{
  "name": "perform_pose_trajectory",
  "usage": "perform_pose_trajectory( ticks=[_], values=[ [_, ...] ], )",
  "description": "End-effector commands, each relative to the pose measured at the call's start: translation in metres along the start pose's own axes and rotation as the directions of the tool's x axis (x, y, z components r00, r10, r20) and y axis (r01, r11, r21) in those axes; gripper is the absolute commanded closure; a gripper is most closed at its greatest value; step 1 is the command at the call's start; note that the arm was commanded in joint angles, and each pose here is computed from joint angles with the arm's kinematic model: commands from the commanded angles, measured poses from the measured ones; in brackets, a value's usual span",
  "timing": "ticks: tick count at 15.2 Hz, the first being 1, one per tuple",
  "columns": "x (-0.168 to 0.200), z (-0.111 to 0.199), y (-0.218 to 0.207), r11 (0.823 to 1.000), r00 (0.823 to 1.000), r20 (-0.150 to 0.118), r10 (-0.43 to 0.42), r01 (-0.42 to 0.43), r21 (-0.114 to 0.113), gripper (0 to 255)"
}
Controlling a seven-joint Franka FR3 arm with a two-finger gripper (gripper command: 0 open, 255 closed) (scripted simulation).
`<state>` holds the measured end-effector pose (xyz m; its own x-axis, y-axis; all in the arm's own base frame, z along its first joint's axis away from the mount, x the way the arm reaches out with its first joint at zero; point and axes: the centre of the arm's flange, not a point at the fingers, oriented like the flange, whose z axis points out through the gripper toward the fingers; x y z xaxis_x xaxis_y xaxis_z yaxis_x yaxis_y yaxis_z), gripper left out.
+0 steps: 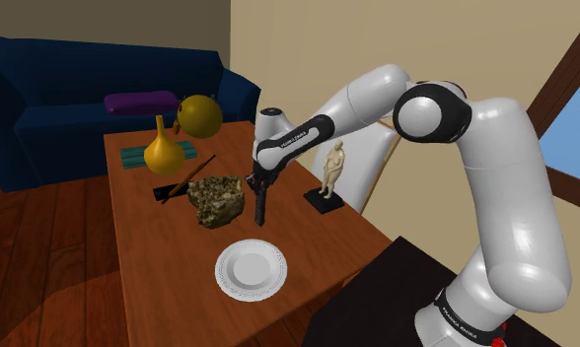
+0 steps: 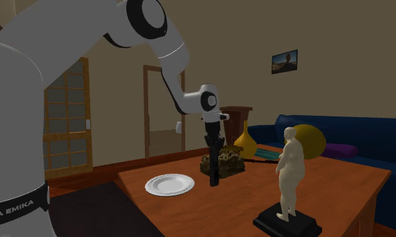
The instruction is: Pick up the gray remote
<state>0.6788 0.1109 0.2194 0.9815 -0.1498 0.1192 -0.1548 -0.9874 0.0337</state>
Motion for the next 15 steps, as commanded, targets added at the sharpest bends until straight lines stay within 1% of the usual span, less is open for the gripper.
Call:
perform_pose_trajectory(
  ticks=[1,13,15],
  values=[
    [0.001,-0.009,0.0,1.0,1.0,0.0,0.0,0.0,0.0,255],
    [0.009,-0.072,0.002,1.0,1.0,0.0,0.0,0.0,0.0,255],
    [0.009,-0.073,0.002,1.0,1.0,0.0,0.0,0.0,0.0,255]
  ],
)
